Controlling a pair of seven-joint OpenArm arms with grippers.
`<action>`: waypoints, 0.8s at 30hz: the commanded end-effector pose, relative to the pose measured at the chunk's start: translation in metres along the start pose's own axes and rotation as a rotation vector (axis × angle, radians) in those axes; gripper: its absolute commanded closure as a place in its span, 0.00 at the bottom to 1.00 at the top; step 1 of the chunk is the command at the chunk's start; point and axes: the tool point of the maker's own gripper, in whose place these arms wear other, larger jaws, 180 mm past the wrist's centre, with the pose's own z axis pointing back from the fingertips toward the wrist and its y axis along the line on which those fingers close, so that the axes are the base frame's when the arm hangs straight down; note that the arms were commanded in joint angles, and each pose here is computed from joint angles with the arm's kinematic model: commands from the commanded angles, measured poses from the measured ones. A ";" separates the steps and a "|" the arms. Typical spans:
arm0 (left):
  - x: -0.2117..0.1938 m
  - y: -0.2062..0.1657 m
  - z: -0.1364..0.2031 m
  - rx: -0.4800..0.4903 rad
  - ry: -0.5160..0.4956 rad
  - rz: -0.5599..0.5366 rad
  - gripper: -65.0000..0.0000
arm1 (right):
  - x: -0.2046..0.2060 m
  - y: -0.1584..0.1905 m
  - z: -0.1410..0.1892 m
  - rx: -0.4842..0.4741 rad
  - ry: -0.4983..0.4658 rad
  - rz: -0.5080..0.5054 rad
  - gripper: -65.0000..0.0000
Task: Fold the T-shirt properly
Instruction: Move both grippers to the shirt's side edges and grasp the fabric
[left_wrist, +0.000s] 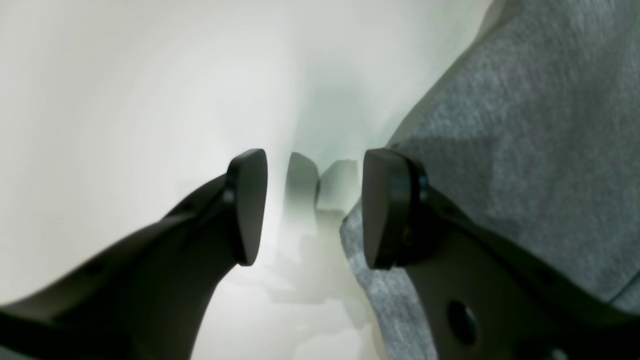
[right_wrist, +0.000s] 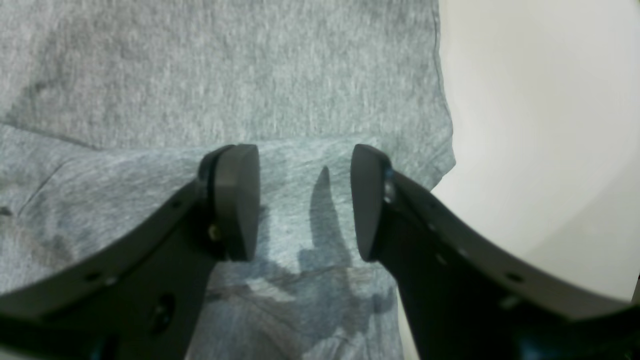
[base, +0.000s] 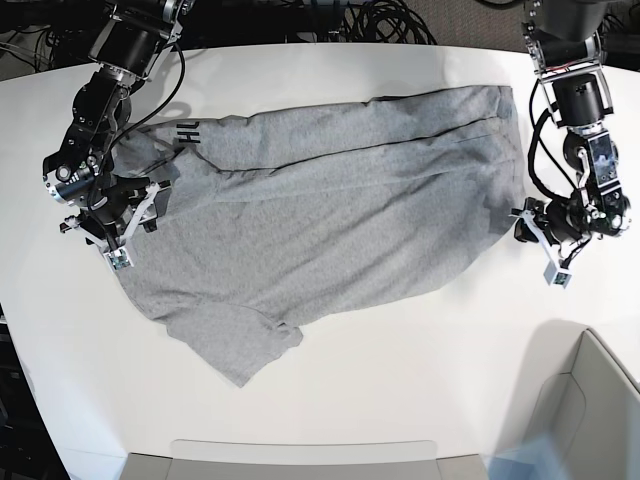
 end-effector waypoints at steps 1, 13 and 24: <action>0.017 0.011 0.009 0.023 -0.042 -0.006 0.52 | 0.014 -0.007 0.005 -0.013 -0.047 0.022 0.55; 0.044 -0.023 -0.002 -0.048 -0.089 0.003 0.52 | 0.005 -0.009 0.001 -0.026 -0.006 0.032 0.55; 0.020 -0.063 -0.036 -0.144 0.008 -0.030 0.52 | 0.000 -0.010 -0.003 -0.031 0.020 0.035 0.55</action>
